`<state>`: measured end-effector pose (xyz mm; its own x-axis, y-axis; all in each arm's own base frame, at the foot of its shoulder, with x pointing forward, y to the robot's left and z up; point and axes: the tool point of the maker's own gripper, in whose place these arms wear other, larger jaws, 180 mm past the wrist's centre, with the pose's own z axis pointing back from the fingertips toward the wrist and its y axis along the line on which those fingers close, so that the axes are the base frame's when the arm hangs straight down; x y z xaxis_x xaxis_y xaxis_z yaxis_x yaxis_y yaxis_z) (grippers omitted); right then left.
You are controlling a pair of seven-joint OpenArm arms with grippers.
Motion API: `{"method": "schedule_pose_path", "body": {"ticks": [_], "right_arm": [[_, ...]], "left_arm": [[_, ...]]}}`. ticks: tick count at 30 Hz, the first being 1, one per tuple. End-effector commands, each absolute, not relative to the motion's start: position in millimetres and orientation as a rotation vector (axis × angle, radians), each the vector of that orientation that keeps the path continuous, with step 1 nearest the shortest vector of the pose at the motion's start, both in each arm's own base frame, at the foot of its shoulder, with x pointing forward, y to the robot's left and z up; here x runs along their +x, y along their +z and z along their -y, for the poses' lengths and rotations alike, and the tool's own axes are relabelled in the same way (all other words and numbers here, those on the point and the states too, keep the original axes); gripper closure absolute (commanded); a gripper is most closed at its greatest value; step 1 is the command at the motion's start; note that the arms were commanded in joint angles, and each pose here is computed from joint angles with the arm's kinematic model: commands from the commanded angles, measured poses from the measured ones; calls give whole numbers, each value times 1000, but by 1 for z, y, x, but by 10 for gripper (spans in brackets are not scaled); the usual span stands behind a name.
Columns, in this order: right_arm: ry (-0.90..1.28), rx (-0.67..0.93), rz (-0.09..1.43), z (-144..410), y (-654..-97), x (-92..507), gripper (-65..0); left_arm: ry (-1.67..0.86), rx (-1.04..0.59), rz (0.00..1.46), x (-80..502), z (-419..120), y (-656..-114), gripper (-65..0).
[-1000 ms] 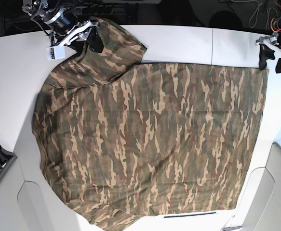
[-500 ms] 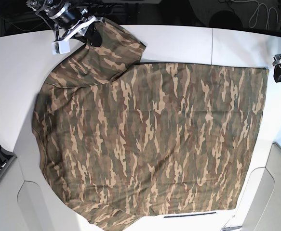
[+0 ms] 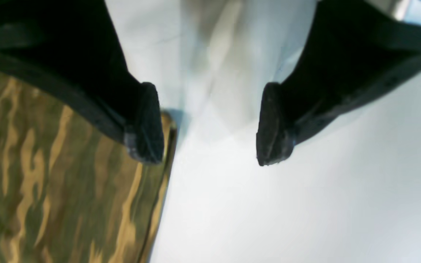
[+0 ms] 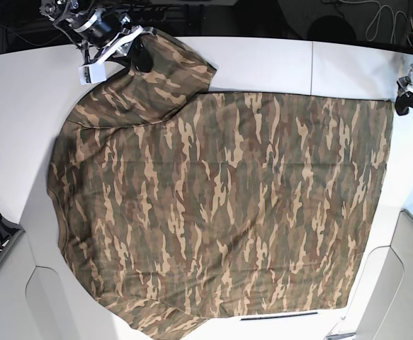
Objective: Fold the T-shirt properly
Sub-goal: 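Grasp the shirt's shoulder edges with both grippers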
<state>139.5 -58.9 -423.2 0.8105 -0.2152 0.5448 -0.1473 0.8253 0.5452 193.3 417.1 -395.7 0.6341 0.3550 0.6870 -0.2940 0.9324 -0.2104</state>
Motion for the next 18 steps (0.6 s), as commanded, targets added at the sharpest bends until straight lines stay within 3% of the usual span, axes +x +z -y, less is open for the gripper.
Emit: {"method": "schedule_pose_path", "body": {"ticks": [1, 9, 18], "right_arm": [[-33, 628, 661, 57, -416, 143, 0], [-37, 632, 663, 55, -416, 143, 0], [-36, 631, 665, 56, -416, 144, 0]], "left_arm": [[349, -79, 820, 200, -421, -387, -434], [342, -138, 776, 199, -403, -401, -434], [298, -326, 722, 194, -364, -405, -434]]}}
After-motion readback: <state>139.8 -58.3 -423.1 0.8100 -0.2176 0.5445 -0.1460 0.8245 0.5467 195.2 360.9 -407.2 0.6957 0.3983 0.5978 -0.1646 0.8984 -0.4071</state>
